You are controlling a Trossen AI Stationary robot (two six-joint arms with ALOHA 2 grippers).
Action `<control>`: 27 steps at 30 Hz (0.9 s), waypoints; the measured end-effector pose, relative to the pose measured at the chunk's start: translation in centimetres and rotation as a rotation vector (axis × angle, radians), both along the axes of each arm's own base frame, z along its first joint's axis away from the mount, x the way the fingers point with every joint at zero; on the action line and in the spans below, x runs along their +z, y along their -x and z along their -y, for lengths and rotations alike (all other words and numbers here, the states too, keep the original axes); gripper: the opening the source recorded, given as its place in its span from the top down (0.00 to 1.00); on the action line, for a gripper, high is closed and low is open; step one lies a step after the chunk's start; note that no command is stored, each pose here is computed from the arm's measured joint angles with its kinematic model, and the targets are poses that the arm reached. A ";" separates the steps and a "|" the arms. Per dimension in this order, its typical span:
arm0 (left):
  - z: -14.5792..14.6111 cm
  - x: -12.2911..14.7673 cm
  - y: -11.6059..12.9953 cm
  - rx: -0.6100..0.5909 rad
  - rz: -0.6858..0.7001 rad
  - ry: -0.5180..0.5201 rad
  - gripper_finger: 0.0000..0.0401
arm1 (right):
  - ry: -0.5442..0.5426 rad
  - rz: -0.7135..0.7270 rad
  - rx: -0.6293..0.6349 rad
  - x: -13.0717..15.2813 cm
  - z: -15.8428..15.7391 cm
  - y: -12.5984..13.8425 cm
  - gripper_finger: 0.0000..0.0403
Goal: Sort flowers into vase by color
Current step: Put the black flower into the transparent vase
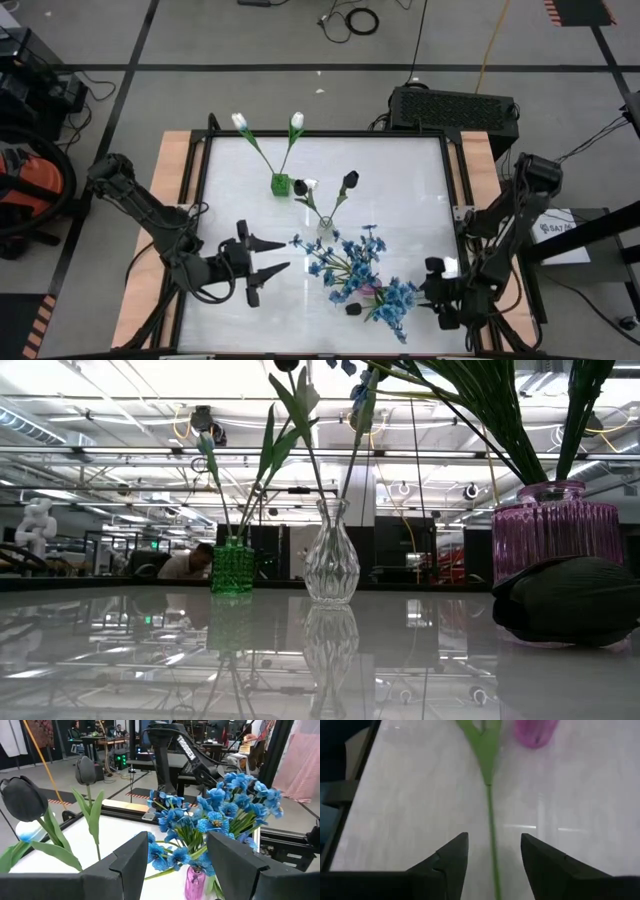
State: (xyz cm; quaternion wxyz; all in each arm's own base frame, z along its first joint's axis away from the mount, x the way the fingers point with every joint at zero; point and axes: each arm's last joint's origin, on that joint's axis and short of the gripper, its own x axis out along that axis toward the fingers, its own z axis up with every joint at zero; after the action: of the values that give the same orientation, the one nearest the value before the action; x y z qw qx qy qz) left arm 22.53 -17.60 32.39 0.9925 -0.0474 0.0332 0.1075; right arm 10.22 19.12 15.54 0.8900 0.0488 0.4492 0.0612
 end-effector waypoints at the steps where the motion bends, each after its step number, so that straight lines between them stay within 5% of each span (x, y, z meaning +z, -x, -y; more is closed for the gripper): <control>1: 0.0 0.0 0.0 0.002 -0.001 -0.001 0.48 | -0.004 0.002 0.001 -0.3 -0.3 -0.1 0.57; 18: -0.4 0.0 -0.3 0.008 -0.021 -0.099 0.48 | 0.053 -0.024 -0.021 -3.7 -1.8 -0.8 0.68; 27: -1.0 0.0 -0.8 0.032 -0.021 -0.091 0.48 | 0.041 -0.014 0.023 -3.7 -2.1 -0.9 0.97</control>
State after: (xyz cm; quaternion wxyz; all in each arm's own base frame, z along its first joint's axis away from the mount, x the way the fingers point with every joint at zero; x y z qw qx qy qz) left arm 23.32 -16.56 32.41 0.9914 -0.0014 0.0380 0.1252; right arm 11.16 21.25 11.82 0.8868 0.0256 0.4573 0.0619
